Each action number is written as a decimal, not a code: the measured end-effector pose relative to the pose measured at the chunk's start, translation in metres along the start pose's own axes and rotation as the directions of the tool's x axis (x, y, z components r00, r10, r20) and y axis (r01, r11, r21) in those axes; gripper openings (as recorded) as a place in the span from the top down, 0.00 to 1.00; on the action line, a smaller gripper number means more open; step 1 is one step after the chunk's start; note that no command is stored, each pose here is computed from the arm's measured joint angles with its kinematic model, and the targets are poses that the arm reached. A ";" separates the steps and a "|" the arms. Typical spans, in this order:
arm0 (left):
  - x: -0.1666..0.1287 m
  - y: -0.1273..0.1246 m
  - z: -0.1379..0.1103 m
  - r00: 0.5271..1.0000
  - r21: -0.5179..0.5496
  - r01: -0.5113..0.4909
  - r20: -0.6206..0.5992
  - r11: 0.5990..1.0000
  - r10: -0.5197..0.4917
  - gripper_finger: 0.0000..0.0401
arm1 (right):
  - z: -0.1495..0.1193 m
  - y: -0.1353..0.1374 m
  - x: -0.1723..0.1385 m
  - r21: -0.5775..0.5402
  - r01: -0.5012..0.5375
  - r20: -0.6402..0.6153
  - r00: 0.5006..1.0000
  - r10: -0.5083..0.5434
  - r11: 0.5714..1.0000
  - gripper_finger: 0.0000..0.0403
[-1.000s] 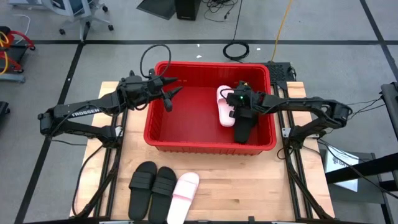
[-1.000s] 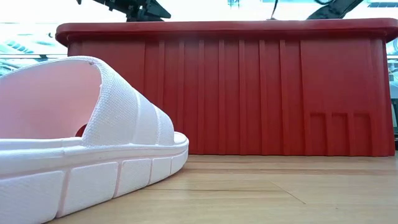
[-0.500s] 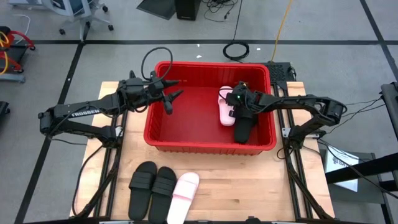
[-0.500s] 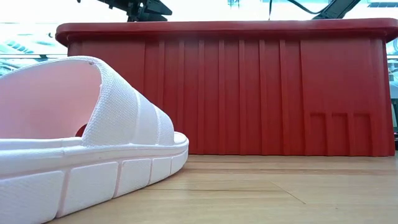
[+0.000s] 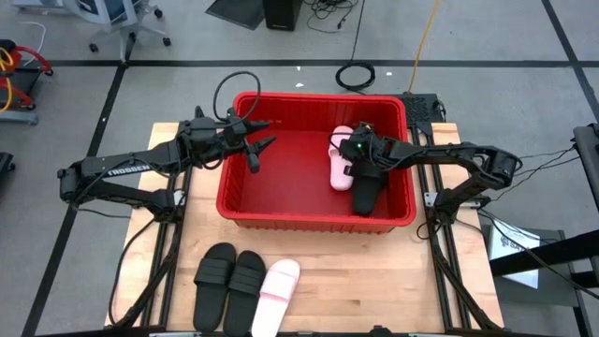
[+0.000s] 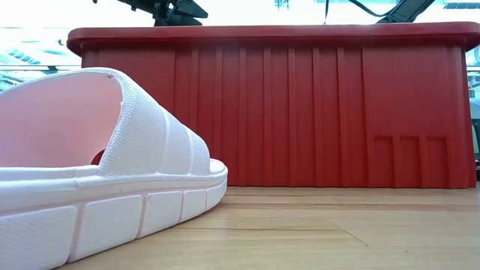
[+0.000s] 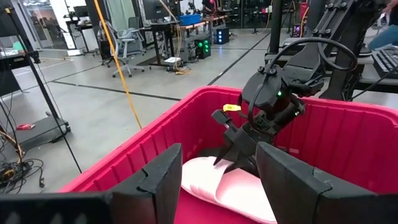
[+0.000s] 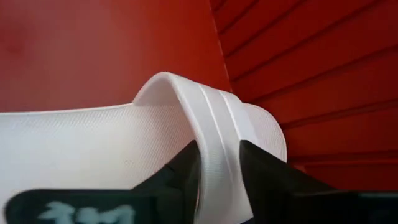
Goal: Pick and place slides into bin
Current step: Put the right pink slide into the red bin, then put the pink slide into the red bin
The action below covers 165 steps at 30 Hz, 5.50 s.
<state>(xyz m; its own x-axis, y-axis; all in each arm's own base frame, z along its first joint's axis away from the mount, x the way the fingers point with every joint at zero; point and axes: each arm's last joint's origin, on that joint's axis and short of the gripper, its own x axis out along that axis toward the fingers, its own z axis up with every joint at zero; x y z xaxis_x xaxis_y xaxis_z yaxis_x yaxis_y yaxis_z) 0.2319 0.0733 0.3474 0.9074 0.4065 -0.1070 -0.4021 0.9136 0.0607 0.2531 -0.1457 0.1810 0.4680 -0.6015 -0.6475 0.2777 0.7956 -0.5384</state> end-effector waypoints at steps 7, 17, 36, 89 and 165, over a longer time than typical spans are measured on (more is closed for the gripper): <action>0.000 0.000 0.000 1.000 0.000 0.000 0.000 1.000 0.000 0.50 | 0.000 0.000 0.000 0.012 -0.009 0.002 1.000 0.009 1.000 0.56; 0.000 -0.004 -0.001 1.000 0.000 0.017 -0.007 1.000 -0.017 0.50 | 0.000 0.003 -0.001 0.011 -0.082 0.030 0.996 0.082 0.997 0.43; -0.003 -0.011 0.000 0.999 0.002 0.047 -0.008 0.999 -0.047 0.50 | 0.002 0.000 -0.001 0.078 0.001 0.017 1.000 -0.002 0.997 0.55; -0.016 -0.016 0.005 0.997 0.012 0.077 -0.002 0.997 -0.077 0.50 | 0.019 -0.016 -0.070 0.169 -0.194 0.306 0.942 0.136 0.966 0.63; -0.149 -0.216 -0.002 0.655 0.112 0.738 0.116 0.665 -0.746 0.50 | 0.125 0.279 -0.234 -0.252 -0.706 0.695 0.344 0.632 0.662 0.65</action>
<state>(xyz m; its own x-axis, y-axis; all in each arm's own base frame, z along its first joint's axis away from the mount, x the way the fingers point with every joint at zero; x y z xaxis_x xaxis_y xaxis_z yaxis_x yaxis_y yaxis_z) 0.1830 -0.1842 0.3482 0.9089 -0.4170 0.0000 0.4159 0.9065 0.0730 0.3258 0.2258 0.2496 0.9193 0.3457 -0.1882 -0.3581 0.9330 -0.0356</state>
